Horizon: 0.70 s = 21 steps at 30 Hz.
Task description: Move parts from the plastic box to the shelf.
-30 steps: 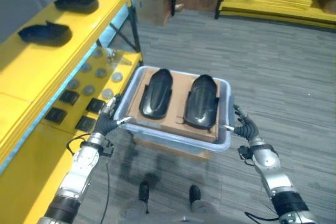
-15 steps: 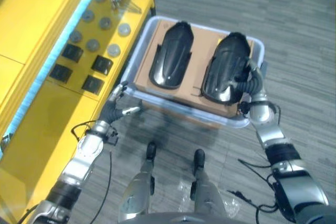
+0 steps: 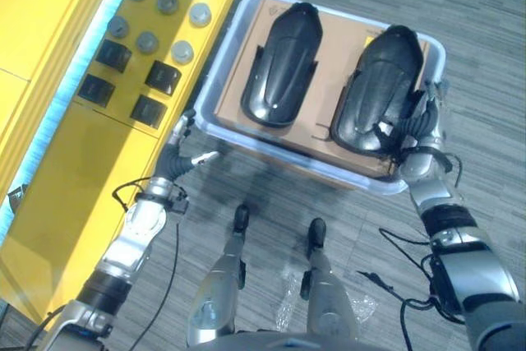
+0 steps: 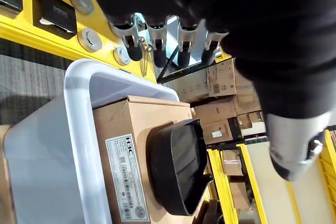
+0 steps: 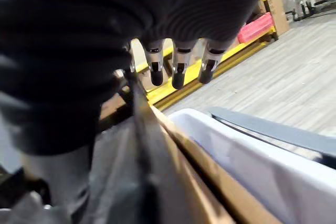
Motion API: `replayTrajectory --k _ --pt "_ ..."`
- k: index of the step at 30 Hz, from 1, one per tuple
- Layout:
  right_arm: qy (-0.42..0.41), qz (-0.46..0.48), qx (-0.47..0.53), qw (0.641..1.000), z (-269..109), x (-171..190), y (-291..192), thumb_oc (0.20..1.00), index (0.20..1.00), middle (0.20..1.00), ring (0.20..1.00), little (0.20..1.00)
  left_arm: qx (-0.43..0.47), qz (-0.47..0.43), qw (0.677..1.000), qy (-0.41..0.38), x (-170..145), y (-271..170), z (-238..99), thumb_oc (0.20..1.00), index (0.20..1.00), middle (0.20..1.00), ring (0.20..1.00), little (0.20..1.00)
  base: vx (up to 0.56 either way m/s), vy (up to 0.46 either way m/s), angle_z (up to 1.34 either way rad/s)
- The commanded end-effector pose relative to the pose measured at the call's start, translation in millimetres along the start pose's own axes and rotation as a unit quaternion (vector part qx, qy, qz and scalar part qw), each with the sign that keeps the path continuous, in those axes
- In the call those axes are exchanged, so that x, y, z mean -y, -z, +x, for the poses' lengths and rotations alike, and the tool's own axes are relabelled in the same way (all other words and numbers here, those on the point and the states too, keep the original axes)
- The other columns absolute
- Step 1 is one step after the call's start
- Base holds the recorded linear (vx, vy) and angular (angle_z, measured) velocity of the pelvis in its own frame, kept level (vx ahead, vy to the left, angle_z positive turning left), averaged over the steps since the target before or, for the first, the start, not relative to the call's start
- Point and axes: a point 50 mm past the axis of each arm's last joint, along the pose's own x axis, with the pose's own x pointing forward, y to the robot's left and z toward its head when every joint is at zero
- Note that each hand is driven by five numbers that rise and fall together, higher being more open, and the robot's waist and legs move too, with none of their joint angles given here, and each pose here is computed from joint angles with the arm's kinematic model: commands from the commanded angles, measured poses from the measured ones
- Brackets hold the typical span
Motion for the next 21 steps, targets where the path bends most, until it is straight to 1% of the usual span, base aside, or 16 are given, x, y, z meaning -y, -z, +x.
replayTrajectory --k 1,4,5,6,7,10,15,19,21 --pt "-0.008 0.008 0.014 1.0 17 11 -15 1.0 1.0 1.0 1.0 1.0 0.055 -0.016 0.998 -0.011 -6 -17 7 1.0 1.0 1.0 1.0 1.0 0.0 0.0 0.0" --pt "-0.037 0.009 -0.015 0.999 20 2 -12 1.0 1.0 1.0 1.0 1.0 0.053 -0.014 0.998 -0.011 -6 -18 9 1.0 1.0 1.0 1.0 1.0 0.0 0.0 0.0" --pt "-0.047 0.01 -0.026 0.999 19 -1 -10 0.551 0.551 0.551 0.551 0.551 0.052 -0.013 0.999 -0.01 -6 -17 10 1.0 1.0 1.0 1.0 1.0 0.0 0.0 0.0" --pt "-0.057 0.011 -0.031 0.998 19 -4 -10 0.2 0.2 0.2 0.2 0.2 0.05 -0.012 0.999 -0.011 -6 -17 10 1.0 1.0 1.0 1.0 1.0 0.0 0.0 0.0" --pt "-0.057 0.011 -0.031 0.998 19 -4 -10 0.2 0.2 0.2 0.2 0.2 0.05 -0.012 0.999 -0.011 -6 -17 10 1.0 1.0 1.0 1.0 1.0 0.0 0.0 0.0" --pt "-0.095 0.029 -0.059 0.993 11 -19 -4 0.2 0.2 0.2 0.2 0.2 0.045 -0.008 0.999 -0.02 -11 -15 8 1.0 1.0 1.0 1.0 1.0 0.0 0.0 0.0" --pt "-0.111 0.066 -0.056 0.99 -3 -27 3 0.2 0.2 0.2 0.2 0.2 0.039 0.002 0.999 -0.036 -19 -14 6 1.0 1.0 1.0 1.0 1.0 0.0 -0.002 0.01" --pt "-0.107 0.055 -0.021 0.993 -14 -21 8 0.2 0.2 0.2 0.2 0.2 0.039 0.016 0.998 -0.039 -23 -14 5 1.0 1.0 1.0 1.0 1.0 0.01 -0.009 0.0" --pt "-0.088 0.033 0.006 0.996 -26 -5 20 0.2 0.2 0.2 0.2 0.2 0.037 0.025 0.998 -0.038 -26 -12 2 1.0 1.0 1.0 1.0 1.0 0.04 -0.048 0.02"
